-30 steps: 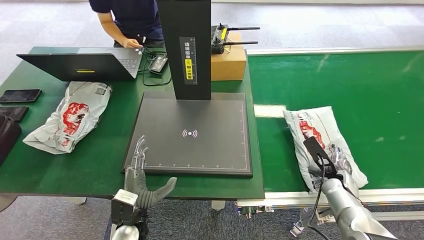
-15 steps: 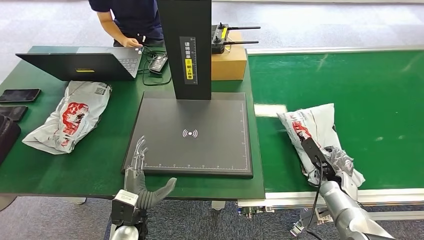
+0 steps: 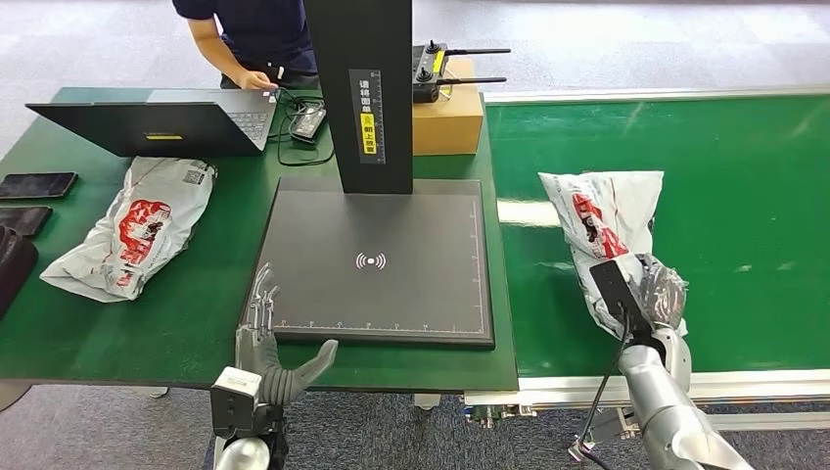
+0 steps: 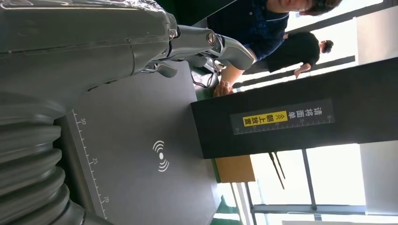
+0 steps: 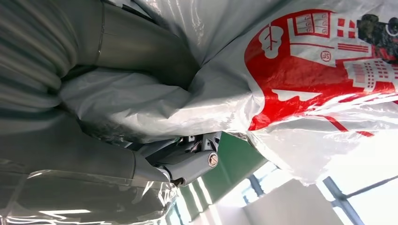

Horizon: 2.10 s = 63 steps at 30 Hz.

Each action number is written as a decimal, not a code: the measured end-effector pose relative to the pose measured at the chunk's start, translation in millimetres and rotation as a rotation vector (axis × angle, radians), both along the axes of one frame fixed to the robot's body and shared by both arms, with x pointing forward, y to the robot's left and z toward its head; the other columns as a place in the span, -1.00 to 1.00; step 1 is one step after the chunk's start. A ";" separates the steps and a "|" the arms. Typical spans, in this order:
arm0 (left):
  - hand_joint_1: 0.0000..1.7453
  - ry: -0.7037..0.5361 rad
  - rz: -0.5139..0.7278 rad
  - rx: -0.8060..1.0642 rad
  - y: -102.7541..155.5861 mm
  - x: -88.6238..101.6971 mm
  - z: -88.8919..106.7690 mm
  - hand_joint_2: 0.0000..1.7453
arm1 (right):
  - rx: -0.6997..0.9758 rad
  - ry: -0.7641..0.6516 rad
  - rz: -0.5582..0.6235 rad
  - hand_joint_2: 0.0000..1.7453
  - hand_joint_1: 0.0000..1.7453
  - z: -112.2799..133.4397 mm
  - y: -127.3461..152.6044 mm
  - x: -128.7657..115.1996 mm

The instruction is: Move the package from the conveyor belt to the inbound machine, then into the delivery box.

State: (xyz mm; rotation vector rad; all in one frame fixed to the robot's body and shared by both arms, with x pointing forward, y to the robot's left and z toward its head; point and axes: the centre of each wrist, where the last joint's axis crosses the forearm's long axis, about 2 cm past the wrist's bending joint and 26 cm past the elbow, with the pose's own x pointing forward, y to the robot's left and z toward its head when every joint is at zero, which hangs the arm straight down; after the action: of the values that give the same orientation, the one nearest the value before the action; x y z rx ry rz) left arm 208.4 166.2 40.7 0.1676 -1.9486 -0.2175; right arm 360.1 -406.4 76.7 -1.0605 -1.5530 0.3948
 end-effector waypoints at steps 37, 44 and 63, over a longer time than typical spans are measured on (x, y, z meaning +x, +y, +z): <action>-1.00 -0.028 -0.021 0.047 -3.7 1.8 2.7 1.00 | -0.407 -0.198 0.995 1.00 -1.00 98.4 286.8 31.0; -1.00 -0.028 -0.022 0.042 -4.2 2.1 3.0 1.00 | -0.465 -0.091 0.988 1.00 -1.00 87.7 292.8 35.0; -1.00 -0.022 0.026 0.036 -4.9 1.0 -0.2 1.00 | -0.221 -0.022 0.971 1.00 -1.00 74.8 274.9 40.5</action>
State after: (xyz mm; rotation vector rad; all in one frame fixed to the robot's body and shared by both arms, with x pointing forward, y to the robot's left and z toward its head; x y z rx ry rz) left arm 209.4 161.3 40.5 0.2195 -1.9637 -0.2344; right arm 400.6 -131.4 151.5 -0.3890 -2.0037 1.2317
